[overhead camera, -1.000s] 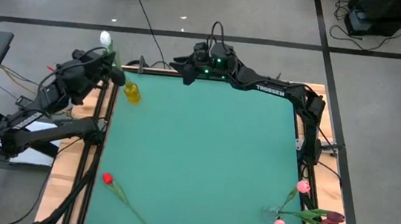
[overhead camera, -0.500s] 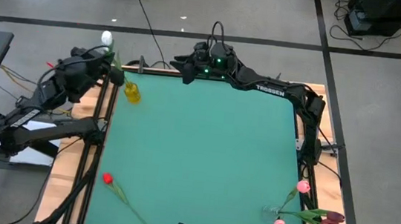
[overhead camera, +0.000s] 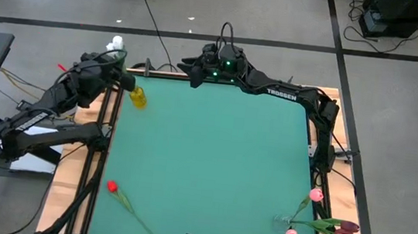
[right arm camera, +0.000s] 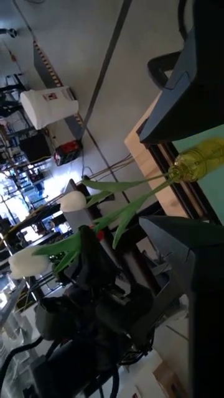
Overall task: Sort flowers into vase by color
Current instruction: Put the white tulip in the yellow vase, then put the red tulip in the yellow vase
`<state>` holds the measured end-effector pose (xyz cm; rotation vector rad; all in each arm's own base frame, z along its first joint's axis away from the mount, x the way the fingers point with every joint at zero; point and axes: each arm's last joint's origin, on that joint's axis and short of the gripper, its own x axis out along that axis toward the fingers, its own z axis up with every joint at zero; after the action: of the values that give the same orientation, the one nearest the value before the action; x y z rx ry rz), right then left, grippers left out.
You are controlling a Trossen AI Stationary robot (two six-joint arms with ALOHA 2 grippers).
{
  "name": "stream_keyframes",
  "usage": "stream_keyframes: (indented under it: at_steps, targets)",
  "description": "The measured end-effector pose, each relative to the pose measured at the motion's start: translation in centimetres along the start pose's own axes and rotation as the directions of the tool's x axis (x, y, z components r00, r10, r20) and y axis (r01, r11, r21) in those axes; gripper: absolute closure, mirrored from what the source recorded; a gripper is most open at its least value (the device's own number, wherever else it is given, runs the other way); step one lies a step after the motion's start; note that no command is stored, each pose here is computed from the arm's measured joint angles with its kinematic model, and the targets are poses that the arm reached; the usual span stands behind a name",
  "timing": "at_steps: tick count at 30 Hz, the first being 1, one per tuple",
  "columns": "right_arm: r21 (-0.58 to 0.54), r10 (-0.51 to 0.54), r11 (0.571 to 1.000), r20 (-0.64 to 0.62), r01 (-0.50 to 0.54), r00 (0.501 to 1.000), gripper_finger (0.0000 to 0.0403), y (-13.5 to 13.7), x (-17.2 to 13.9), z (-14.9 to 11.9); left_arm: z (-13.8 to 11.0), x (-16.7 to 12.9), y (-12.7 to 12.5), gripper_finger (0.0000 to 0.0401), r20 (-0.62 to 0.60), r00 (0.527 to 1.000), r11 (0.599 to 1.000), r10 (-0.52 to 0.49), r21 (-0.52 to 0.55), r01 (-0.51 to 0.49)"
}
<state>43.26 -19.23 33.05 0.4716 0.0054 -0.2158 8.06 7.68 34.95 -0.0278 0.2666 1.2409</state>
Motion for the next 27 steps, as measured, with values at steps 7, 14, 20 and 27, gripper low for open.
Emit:
stream_keyframes:
  at_steps: [7,14,20,27]
  targets:
    - [0.026,0.015,1.000,-0.065,-0.014,0.998,0.0185,0.1,0.0,-0.6,-1.1,-0.1,0.6,0.0285,-0.163,0.987,0.970,-0.012,-0.240,-0.027]
    - [0.043,-0.004,0.999,-0.178,0.012,0.984,0.0170,0.9,0.2,-2.2,-1.2,-1.2,1.1,0.0145,-0.352,0.931,0.969,-0.093,-0.246,0.004]
    - [0.061,0.037,0.998,-0.207,-0.025,0.978,0.0171,2.2,0.4,-3.0,1.7,-2.6,1.8,0.0112,-0.479,0.869,0.968,-0.126,-0.252,0.002]
    - [0.071,0.062,0.997,-0.278,-0.043,0.959,0.0172,3.9,0.5,-4.4,3.1,-3.5,2.0,0.0111,-0.701,0.706,0.979,-0.101,-0.197,-0.055]
